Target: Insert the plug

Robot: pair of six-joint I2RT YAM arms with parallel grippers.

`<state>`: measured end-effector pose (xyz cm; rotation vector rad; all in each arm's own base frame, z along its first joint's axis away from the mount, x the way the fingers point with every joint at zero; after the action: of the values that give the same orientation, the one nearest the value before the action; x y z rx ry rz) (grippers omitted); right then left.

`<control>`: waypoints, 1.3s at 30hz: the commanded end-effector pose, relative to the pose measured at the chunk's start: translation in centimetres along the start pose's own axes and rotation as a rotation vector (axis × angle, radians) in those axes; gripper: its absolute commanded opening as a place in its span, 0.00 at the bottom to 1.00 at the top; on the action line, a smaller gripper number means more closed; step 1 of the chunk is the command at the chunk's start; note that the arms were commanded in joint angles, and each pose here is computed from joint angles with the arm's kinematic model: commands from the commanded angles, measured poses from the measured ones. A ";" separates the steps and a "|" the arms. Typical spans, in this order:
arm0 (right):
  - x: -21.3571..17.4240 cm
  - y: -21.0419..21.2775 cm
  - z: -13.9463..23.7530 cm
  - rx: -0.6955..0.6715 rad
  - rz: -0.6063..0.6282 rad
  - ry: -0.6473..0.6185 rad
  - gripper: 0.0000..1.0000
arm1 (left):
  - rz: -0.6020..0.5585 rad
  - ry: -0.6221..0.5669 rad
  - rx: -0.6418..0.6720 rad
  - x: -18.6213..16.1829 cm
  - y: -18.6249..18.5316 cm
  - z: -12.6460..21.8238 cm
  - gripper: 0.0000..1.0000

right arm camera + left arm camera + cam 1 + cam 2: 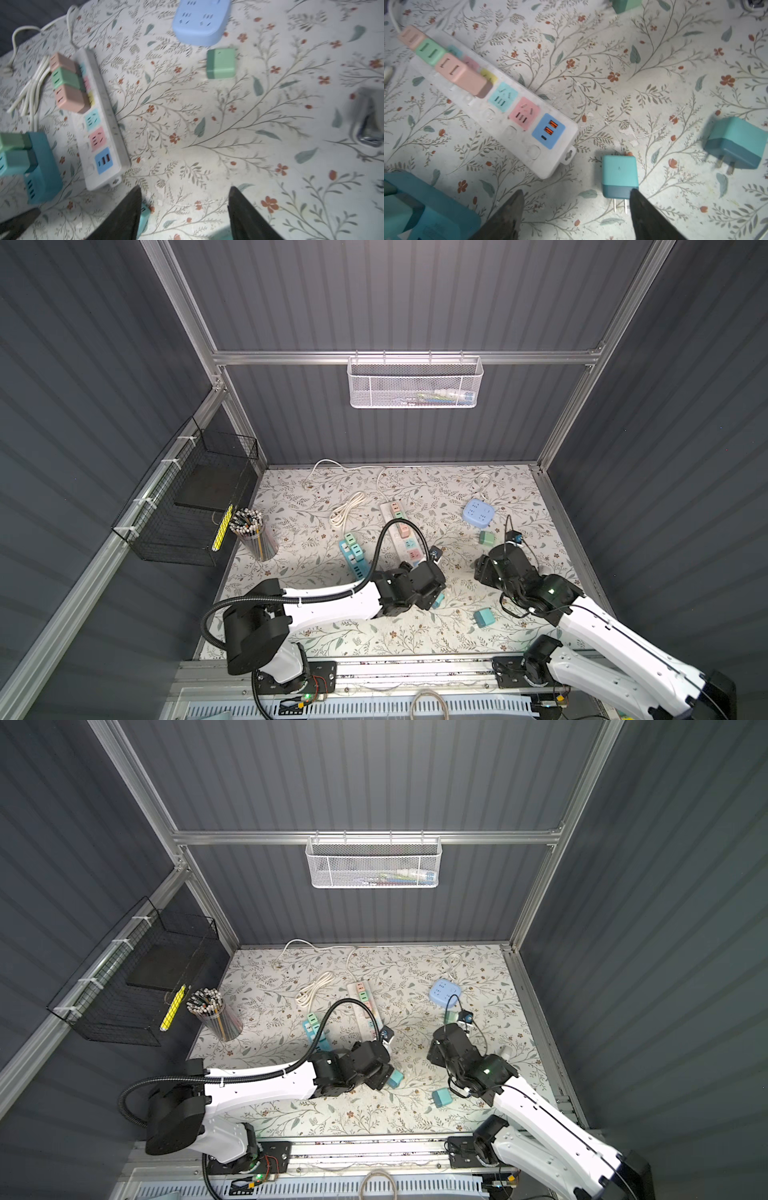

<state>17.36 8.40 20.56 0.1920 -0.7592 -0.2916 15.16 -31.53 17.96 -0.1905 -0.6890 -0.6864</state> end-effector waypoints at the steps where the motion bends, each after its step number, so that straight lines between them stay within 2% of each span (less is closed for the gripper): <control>1: -0.7 -2.4 -0.2 -0.068 -0.036 0.014 0.66 | -0.074 0.171 -0.038 -0.5 -1.3 -0.4 0.78; 11: -0.6 -2.1 -0.8 -0.026 -0.013 0.033 0.66 | -0.114 0.351 -0.134 -2.0 -3.7 -3.7 0.70; 17: -0.8 -2.1 -0.9 -0.009 -0.010 0.034 0.67 | -0.126 0.365 -0.129 -2.4 -4.0 -5.0 0.66; 26: -0.8 -2.0 -0.8 0.005 -0.010 0.045 0.69 | -0.150 0.359 -0.048 -2.9 -3.8 -6.8 0.54; 29: -0.8 -2.1 -0.6 0.005 -0.007 0.038 0.70 | -0.148 0.343 -0.030 -3.2 -3.5 -6.9 0.47; 32: -0.8 -2.1 -0.5 0.007 -0.005 0.036 0.70 | -0.145 0.319 -0.041 -3.2 -3.5 -6.6 0.46; 35: -0.7 -1.9 -0.4 0.017 -0.001 0.037 0.70 | -0.153 0.283 -0.046 -2.7 -3.4 -6.3 0.37; 39: -0.5 -1.5 -0.2 0.051 0.037 0.044 0.70 | -0.151 0.121 -0.062 -1.5 -2.7 -4.3 0.32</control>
<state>16.93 7.02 19.19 0.2215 -0.7222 -0.2756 14.77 -34.65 11.00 -0.0983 -0.4382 -0.8462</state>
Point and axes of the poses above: each gripper's point midway between its finger pads, its own z axis back along the fingers, its own y axis along the line the jaws close on, x = y × z, the point moved 9 cm from there along z, back along the fingers, and after that the axes turned 3 degrees about z, right-handed, at the moved point
